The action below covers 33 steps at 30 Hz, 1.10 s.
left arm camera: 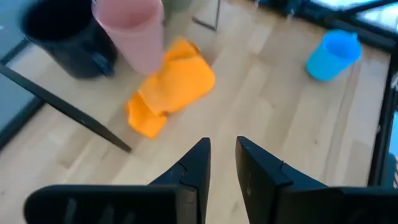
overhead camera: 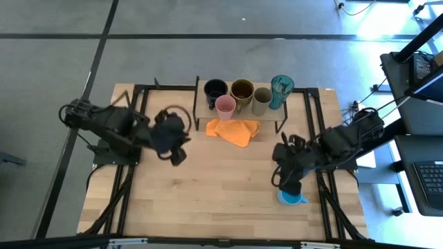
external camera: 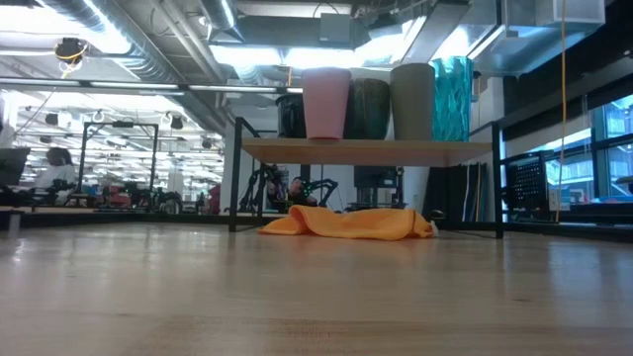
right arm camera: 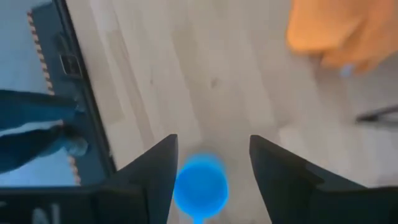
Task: Stack small to large cups/mugs on shelf
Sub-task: Put the blue mug on the shelf
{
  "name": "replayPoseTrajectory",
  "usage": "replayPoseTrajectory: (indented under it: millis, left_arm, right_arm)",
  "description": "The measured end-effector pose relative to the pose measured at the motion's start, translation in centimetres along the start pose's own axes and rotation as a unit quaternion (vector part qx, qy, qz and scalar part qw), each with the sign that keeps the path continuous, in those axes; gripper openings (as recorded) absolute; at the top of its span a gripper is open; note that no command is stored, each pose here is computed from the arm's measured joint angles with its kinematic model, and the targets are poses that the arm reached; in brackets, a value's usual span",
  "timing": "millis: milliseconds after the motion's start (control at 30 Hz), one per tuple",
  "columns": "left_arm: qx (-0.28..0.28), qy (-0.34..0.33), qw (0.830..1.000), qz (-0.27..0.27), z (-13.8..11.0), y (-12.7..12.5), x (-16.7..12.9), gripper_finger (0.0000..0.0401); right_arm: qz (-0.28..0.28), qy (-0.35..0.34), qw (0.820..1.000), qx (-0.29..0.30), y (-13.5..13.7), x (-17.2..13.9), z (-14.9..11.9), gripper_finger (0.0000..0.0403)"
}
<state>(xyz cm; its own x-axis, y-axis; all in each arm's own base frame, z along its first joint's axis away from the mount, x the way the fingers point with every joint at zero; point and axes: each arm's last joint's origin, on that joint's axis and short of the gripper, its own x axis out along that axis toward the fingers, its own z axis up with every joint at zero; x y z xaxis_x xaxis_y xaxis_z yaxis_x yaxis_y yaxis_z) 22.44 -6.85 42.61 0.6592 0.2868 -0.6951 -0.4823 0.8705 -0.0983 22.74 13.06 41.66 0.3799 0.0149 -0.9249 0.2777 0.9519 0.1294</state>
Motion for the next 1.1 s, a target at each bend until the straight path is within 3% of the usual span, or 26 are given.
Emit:
replayPoseTrajectory:
  millis: [267,533,733,933,1100]
  left_arm:
    - [-0.003,0.049,0.997,-0.062,-5.2,-3.3,5.1,0.007]
    - [-0.058,0.026,0.977,-0.201,-8.8,-5.5,10.3,0.007]
    - [-0.122,0.022,0.961,-0.248,-9.3,-4.7,12.7,0.007]
    - [-0.122,0.001,0.951,-0.283,-8.0,-4.3,13.2,0.0069]
    - [-0.122,0.001,0.95,-0.288,-7.4,-3.7,13.6,0.0069]
  right_arm:
    - [-0.016,0.071,0.995,0.064,1.0,2.5,-2.3,0.02]
    - [-0.077,0.131,0.978,0.144,1.0,5.9,-4.5,0.0199]
    - [-0.137,0.169,0.951,0.221,-0.1,8.2,-7.1,0.0199]
    - [-0.162,0.192,0.933,0.259,-1.6,8.3,-10.5,0.0199]
    - [-0.101,0.157,0.933,0.308,-1.6,8.5,-12.2,0.0199]
